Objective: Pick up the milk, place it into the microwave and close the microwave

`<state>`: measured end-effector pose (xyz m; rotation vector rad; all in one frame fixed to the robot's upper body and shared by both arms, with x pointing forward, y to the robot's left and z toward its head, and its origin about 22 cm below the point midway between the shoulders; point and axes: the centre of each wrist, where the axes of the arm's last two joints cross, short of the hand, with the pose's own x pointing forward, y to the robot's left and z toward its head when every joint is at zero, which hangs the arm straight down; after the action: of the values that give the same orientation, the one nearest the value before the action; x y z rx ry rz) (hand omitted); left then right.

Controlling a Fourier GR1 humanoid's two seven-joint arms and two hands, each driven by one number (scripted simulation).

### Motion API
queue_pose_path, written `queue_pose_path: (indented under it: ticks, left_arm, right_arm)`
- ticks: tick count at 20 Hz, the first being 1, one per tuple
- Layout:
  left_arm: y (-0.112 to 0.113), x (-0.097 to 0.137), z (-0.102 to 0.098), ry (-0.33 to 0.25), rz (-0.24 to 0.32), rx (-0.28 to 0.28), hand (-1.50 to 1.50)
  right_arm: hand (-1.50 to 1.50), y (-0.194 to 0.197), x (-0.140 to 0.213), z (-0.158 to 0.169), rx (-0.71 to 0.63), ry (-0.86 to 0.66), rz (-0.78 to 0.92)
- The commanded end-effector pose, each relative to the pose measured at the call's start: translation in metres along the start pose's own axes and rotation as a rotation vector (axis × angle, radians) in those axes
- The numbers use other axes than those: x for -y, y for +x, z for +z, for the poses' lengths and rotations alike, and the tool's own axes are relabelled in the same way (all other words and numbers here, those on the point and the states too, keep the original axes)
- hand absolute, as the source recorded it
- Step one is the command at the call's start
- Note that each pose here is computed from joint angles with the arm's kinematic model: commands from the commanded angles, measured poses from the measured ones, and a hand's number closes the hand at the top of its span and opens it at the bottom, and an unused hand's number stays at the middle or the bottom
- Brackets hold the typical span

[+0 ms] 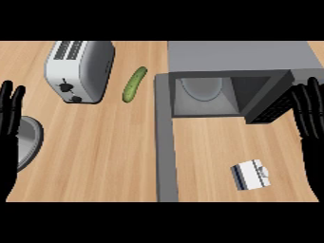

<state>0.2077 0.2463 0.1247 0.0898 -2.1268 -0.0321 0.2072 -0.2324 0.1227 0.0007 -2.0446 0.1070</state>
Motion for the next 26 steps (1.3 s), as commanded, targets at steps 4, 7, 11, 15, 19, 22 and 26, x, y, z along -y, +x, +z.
queue_pose_path:
  ticks: [4,7,11,15,19,22,26]
  left_arm:
    - [-0.01,-0.004,-0.003,-0.053,0.036,-0.047,-1.5]
    - [-0.022,0.007,0.015,0.054,0.239,-0.201,-1.5]
    - [-0.04,-0.001,0.046,0.066,0.261,-0.211,-1.5]
    - [-0.024,-0.017,0.051,0.041,0.266,-0.219,-1.5]
    - [-0.004,0.006,0.069,0.04,0.283,-0.215,-1.5]
    - [-0.014,0.001,0.075,0.034,0.271,-0.205,-1.5]
    - [-0.008,-0.009,0.108,0.026,0.272,-0.234,-1.5]
  right_arm:
    - [-1.5,0.018,0.019,0.058,0.021,0.001,0.051]
    - [-1.5,0.037,0.022,0.069,-0.107,0.074,-0.014]
    - [-1.5,0.028,0.023,0.102,-0.133,0.069,-0.03]
    - [-1.5,0.021,0.026,0.125,-0.168,0.036,-0.032]
    - [-1.5,0.024,0.022,0.132,-0.148,0.032,-0.012]
    - [-1.5,-0.006,0.027,0.131,-0.19,0.021,-0.012]
    - [-1.5,-0.025,0.04,0.16,-0.209,0.013,-0.026]
